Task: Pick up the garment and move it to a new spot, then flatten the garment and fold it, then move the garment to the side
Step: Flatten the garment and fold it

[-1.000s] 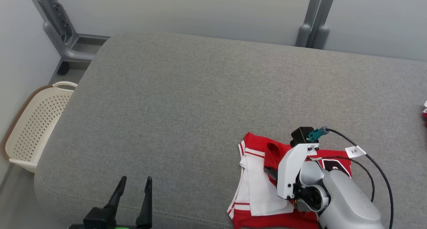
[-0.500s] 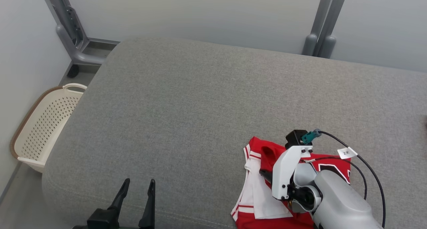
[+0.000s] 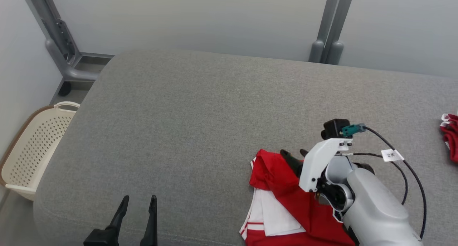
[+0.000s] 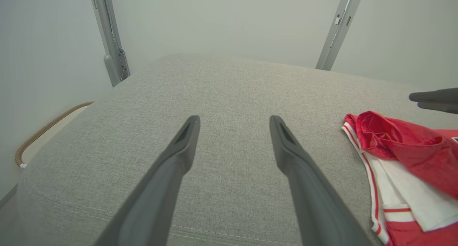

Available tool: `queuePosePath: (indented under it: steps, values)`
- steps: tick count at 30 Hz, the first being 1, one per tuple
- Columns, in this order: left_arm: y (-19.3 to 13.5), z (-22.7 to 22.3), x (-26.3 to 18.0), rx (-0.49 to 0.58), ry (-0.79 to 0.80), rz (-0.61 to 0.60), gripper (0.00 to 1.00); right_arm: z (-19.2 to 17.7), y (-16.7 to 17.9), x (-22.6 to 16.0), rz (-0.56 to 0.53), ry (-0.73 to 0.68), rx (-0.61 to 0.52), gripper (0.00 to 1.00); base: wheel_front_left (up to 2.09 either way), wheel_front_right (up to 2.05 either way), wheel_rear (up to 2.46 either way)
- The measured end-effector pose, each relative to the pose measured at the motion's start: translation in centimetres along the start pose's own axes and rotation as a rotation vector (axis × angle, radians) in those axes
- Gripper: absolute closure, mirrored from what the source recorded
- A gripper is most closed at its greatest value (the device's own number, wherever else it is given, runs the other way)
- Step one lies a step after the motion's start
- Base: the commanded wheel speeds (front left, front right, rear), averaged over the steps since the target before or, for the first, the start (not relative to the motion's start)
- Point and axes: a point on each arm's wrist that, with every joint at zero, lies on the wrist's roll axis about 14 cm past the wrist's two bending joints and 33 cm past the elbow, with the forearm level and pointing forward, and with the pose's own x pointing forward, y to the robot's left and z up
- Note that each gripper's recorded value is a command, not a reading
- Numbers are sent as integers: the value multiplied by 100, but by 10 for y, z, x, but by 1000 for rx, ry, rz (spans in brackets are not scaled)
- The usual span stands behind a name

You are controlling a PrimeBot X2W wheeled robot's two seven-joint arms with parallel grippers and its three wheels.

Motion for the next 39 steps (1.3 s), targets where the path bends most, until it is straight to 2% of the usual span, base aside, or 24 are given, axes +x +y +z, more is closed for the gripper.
queuePosePath:
  steps: [3, 5, 6, 7, 8, 14, 23, 30, 39]
  values:
    - [-4, 1, 3, 1, -1, -16, 0, 12, -26, -11, -80, -58, -14, 0, 0, 0, 0]
    - [-7, 1, 5, 1, -2, -26, 0, 8, -44, -21, -135, -64, -6, 0, 0, 0, 0]
    - [-9, 1, 6, 1, -3, -32, 0, 2, -53, -27, -162, -53, 3, 31, 0, 0, 0]
    - [-10, 1, 7, 1, -3, -38, 0, -4, -60, -32, -187, -45, 8, 58, 0, 0, 0]
    - [-12, 1, 8, 1, -2, -42, 0, -8, -67, -37, -208, -41, 14, 100, 0, 0, 0]
    - [-17, 0, 13, -1, 4, -61, 0, -35, -86, -62, -282, 21, 11, 100, 0, 0, 0]
    - [-23, -3, 19, -1, 17, -80, 0, -53, -68, -59, -220, 62, 20, 100, 0, 0, 0]
    - [-15, -6, 14, -3, 25, -50, 0, -62, -61, -49, -199, 99, -8, 100, 0, 0, 0]
    - [-5, -4, 7, -7, 15, -12, 0, -78, -20, -31, -77, 160, -72, 100, 0, 0, 0]
